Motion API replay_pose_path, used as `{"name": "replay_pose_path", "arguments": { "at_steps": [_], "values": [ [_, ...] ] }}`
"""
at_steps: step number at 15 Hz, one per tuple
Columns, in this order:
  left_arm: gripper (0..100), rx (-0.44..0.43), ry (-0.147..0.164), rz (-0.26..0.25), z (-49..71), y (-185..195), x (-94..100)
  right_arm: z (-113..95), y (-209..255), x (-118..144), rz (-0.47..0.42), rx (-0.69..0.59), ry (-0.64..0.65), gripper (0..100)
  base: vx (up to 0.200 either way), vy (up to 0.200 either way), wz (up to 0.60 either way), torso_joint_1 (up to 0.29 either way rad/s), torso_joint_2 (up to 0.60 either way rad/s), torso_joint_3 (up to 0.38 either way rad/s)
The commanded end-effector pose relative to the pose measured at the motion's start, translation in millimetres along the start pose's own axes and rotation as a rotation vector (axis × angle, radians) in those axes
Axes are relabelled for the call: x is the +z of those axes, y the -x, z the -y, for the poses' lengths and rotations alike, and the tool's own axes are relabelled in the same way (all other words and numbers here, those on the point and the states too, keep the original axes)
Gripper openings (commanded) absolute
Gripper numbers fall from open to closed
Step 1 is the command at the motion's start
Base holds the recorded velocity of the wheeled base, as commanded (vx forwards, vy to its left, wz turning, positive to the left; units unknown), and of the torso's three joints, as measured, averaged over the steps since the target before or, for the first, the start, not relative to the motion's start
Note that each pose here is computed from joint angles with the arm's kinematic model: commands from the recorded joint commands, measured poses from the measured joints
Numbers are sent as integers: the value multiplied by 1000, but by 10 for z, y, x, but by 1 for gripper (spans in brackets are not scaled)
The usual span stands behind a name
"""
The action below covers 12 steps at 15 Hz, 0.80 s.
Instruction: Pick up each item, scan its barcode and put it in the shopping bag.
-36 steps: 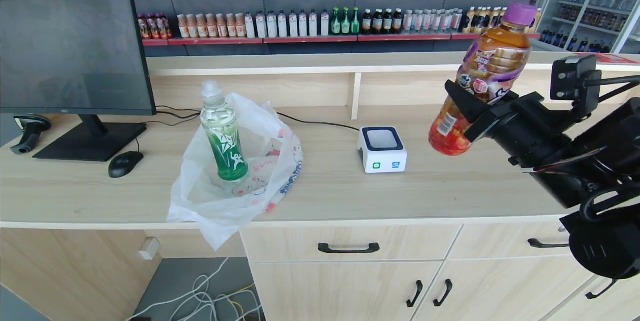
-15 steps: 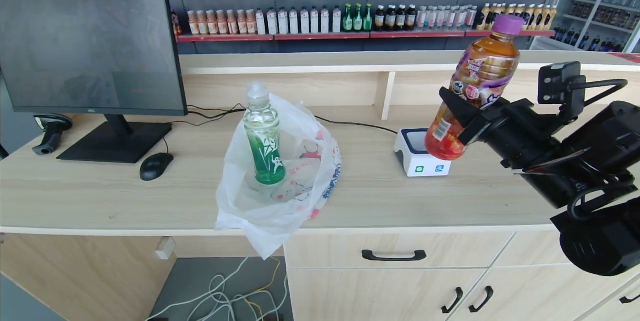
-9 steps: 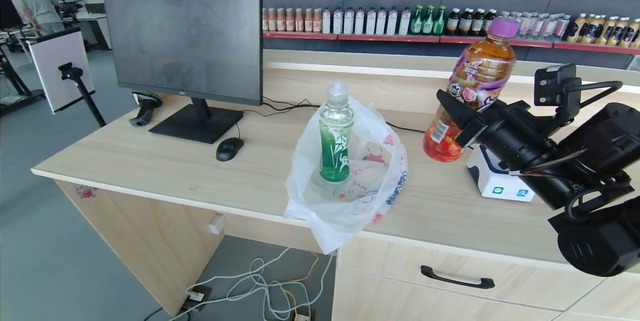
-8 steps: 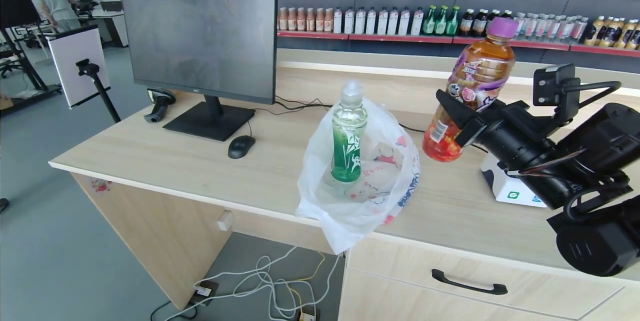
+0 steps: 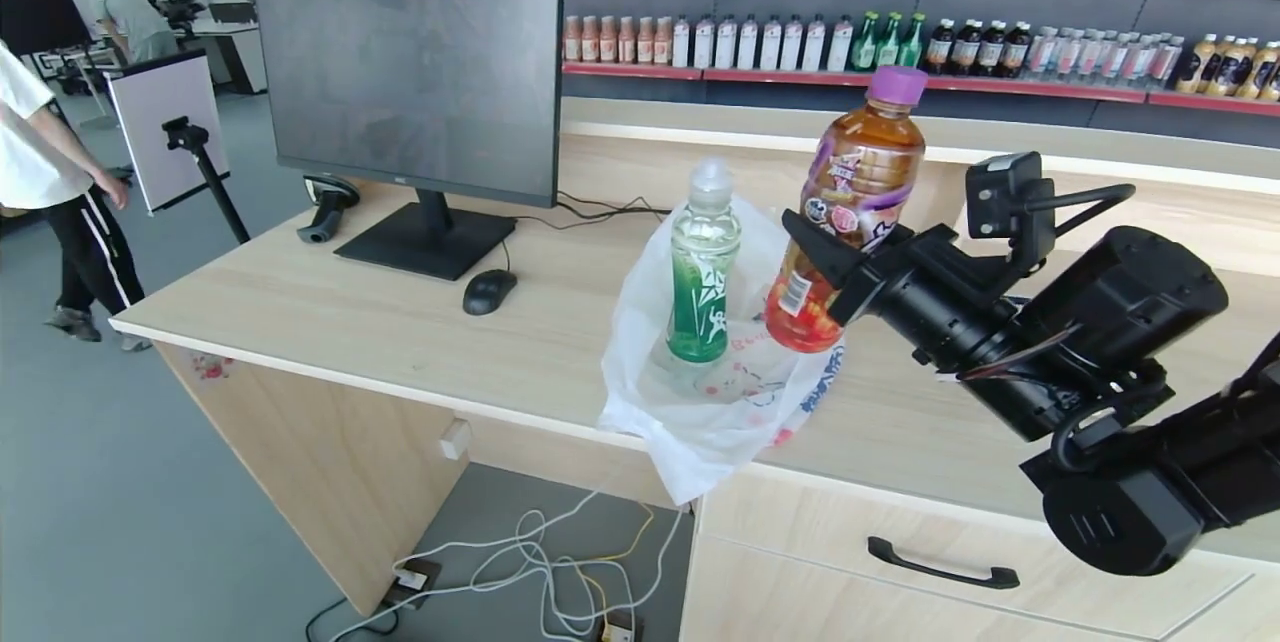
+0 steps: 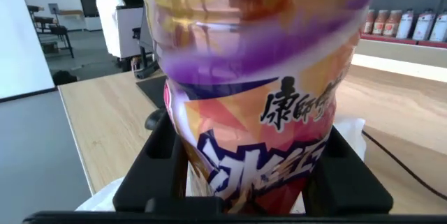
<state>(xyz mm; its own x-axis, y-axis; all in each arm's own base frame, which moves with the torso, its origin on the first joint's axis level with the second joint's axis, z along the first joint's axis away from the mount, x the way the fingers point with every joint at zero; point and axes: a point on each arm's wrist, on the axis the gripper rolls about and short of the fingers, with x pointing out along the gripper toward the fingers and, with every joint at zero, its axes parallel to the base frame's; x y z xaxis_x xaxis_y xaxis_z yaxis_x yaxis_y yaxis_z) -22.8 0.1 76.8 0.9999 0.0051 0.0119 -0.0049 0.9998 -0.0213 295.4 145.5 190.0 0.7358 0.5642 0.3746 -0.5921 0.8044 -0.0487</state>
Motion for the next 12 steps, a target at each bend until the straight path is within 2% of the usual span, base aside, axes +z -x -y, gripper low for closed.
{"name": "replay_pose_path", "arguments": {
  "at_steps": [1,4,10,12],
  "values": [
    [100,1,0,2,0,-1,3,-51,-83,-163,-25,20,-12,0,0,0,0,0,0,0],
    [100,1,0,3,0,-1,5,35,-149,-277,-35,2,-6,0,0,0,0,0,0,0],
    [100,-1,0,3,0,0,3,47,-192,-412,-58,1,-14,0,0,0,0,0,0,0],
    [100,1,0,5,0,0,5,96,-215,-579,-90,-9,-16,0,0,0,0,0,0,0]
  ]
}}
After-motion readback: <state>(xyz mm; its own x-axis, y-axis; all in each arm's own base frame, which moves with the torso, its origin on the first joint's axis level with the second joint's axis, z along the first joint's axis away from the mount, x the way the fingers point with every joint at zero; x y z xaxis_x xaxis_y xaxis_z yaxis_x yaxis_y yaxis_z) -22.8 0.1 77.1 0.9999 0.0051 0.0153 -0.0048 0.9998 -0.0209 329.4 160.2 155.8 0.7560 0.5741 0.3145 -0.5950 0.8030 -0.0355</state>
